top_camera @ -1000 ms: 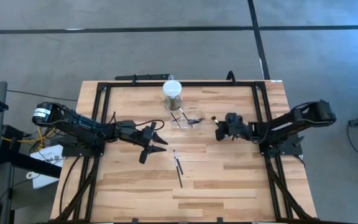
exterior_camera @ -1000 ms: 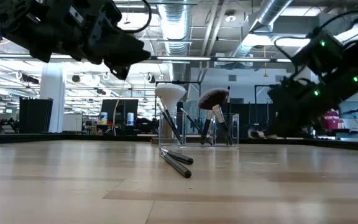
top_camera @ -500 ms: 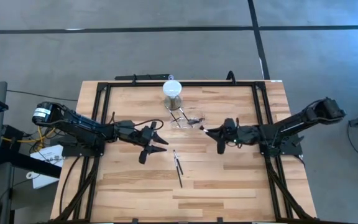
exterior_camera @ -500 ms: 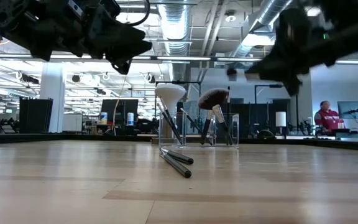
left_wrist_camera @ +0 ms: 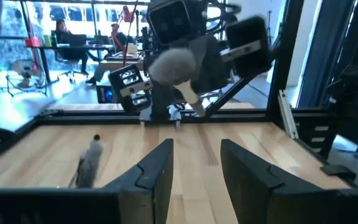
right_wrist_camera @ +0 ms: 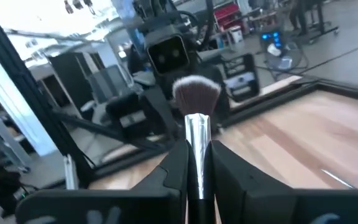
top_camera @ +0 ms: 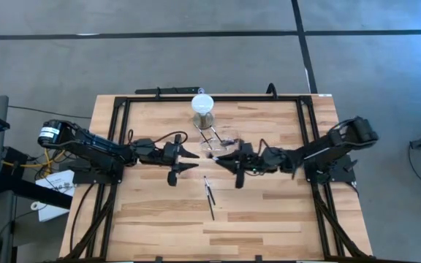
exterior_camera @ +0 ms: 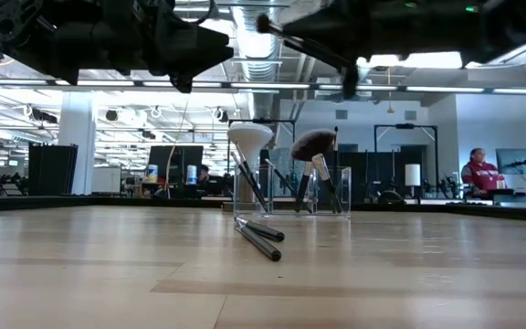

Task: Put items in baskets/containers
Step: Put the black powder brush into the transparent organizer

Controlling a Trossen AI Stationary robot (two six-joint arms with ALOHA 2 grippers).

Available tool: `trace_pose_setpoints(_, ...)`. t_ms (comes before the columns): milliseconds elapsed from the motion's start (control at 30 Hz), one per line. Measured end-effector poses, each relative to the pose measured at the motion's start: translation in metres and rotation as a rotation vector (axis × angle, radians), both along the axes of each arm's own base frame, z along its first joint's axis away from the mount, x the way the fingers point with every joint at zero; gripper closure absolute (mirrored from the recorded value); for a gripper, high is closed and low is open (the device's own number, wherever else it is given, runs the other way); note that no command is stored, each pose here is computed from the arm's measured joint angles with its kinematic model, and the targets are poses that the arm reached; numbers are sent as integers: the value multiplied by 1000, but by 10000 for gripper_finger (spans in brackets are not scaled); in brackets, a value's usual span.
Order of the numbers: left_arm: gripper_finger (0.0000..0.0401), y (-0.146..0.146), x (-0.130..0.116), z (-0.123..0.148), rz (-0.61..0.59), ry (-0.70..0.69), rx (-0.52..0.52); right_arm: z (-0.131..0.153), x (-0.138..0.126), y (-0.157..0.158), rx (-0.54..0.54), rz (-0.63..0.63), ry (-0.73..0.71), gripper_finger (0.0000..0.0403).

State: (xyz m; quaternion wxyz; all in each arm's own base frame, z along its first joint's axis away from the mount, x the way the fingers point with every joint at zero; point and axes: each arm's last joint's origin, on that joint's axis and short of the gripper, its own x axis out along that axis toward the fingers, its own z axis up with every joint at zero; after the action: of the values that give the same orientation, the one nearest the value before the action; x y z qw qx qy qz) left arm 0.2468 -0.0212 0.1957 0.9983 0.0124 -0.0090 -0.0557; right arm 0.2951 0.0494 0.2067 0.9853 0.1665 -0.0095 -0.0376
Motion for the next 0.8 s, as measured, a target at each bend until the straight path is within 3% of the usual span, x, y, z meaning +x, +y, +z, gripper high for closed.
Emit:
trace_pose_setpoints(200, 270, 0, 0, 1, 3, -24, 125, 7, 36, 0, 70, 85, -29, 365)
trace_pose_setpoints(367, 270, -2, 0, 2, -50, -40, 141, 8, 54, 2, 78, 157, -36, 363)
trace_pose_setpoints(633, 270, -2, -1, 9, -70, -121, 182, 3, 60, -1, 138, 180, -19, 365)
trace_pose_setpoints(800, 270, -6, -2, 10, -161, -147, 231, 3, 60, 0, 138, 197, -20, 362)
